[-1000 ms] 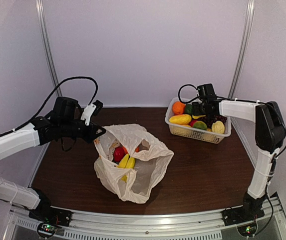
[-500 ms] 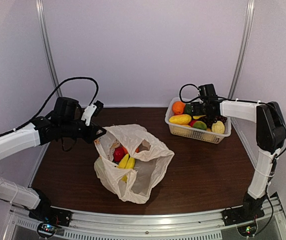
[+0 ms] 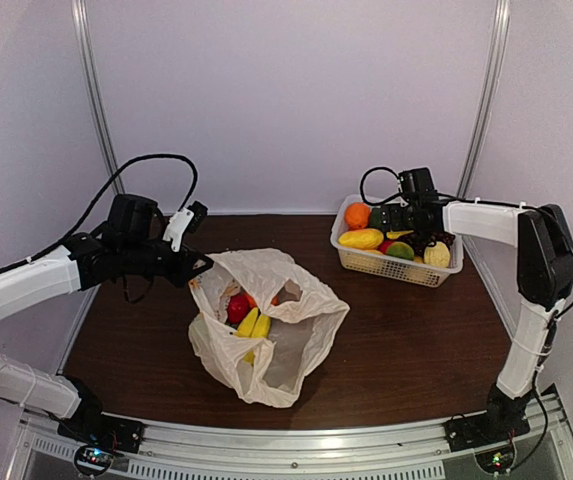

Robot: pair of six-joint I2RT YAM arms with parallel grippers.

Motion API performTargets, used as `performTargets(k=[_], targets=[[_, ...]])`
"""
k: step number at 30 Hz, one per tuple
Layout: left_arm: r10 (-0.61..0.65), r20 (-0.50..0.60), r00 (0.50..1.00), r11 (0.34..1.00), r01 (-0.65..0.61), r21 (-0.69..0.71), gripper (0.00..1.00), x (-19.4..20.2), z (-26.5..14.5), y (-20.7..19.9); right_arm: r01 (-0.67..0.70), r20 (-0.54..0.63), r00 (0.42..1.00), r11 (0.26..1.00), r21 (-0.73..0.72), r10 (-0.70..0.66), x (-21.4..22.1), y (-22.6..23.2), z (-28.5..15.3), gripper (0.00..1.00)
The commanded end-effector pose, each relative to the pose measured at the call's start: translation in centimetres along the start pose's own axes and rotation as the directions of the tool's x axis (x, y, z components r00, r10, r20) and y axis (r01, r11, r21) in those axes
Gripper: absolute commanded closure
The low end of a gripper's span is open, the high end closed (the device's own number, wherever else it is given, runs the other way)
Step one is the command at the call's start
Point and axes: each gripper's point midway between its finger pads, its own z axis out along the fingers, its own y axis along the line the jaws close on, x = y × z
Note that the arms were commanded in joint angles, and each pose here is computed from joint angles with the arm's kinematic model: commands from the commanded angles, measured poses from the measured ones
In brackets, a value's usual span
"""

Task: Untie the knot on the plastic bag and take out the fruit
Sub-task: Place the fake fruit in the bin.

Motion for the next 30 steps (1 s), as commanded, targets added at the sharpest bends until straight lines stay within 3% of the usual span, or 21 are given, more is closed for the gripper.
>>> performTargets(k=[1, 16, 24, 30], targets=[[-0.010, 0.011, 1.000, 1.000, 0.010, 0.007, 1.00, -1.0, -0.2, 0.0, -0.024, 0.014, 1.000, 0.999, -0.024, 0.024, -0.7, -0.2, -1.7, 0.00], [-0.008, 0.012, 1.000, 1.000, 0.008, 0.013, 1.00, -1.0, -0.3, -0.2, -0.038, 0.054, 0.998, 0.999, -0.035, 0.040, -2.2, -0.9, -4.0, 0.00], [0.002, 0.031, 1.000, 0.999, -0.004, 0.051, 1.00, -1.4, -0.6, -0.9, 0.009, 0.129, 0.991, 0.950, -0.311, 0.033, -3.7, 2.5, -11.4, 0.00], [0.031, 0.050, 0.998, 0.985, -0.039, 0.168, 1.00, -1.6, -0.5, -3.1, 0.182, 0.193, 0.978, 0.790, -0.586, -0.082, -2.1, 8.8, -20.6, 0.04]])
